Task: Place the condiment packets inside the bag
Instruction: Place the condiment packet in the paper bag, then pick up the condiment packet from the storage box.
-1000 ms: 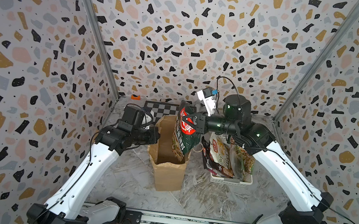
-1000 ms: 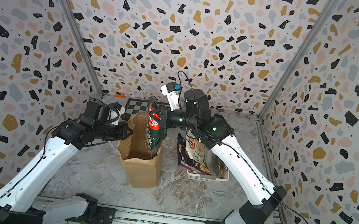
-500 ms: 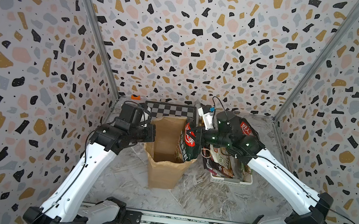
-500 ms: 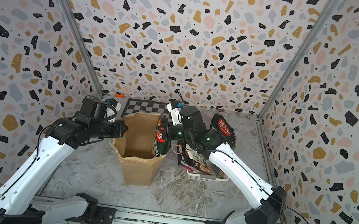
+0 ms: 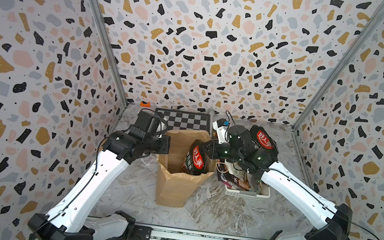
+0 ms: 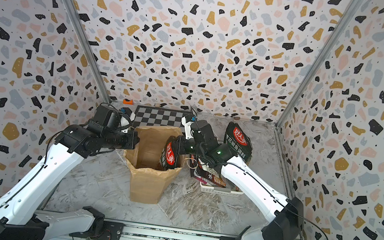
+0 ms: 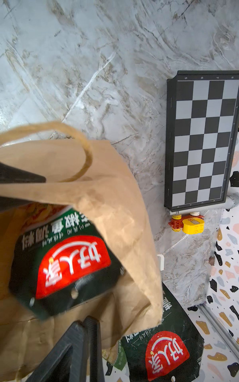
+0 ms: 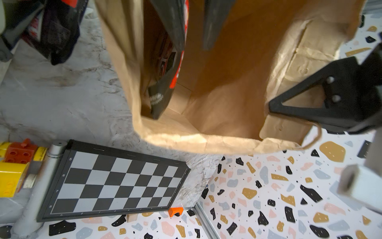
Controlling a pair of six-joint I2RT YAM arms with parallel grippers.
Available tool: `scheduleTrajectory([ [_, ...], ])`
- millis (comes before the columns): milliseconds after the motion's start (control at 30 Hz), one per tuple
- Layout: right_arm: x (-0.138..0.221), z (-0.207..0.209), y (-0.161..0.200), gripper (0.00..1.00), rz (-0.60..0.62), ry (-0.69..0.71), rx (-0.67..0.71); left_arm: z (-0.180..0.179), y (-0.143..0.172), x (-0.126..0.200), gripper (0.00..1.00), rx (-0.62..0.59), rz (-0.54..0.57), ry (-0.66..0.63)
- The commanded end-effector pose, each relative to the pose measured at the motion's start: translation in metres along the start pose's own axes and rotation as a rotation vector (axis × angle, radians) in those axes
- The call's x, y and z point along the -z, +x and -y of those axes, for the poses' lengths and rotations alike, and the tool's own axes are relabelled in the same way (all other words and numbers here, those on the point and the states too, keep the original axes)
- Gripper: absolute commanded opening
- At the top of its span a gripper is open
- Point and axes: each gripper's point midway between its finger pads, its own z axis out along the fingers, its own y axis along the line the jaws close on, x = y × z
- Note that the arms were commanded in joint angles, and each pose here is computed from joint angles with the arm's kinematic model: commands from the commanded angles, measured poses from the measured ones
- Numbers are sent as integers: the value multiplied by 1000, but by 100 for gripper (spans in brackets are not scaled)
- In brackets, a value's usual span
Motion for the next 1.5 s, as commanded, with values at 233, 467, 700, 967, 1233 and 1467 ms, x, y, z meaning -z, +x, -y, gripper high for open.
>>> scheduleTrajectory([
  [233,102,28,-27,66,119,300,431,12,-5,0,0,-21,30,69],
  [467,175,188,-22,99,-27,857,460,14,-3,-2,0,-26,25,85],
  [700,160,274,-19,99,-140,856,284,16,-1,-3,0,-32,18,93],
  [967,113,311,-14,84,-171,708,226,16,0,-4,0,-39,14,96],
  [1233,111,300,-22,0,-86,660,215,15,1,-4,0,-42,13,91],
  [1467,154,242,-62,0,109,616,196,15,0,-6,0,-40,9,91],
])
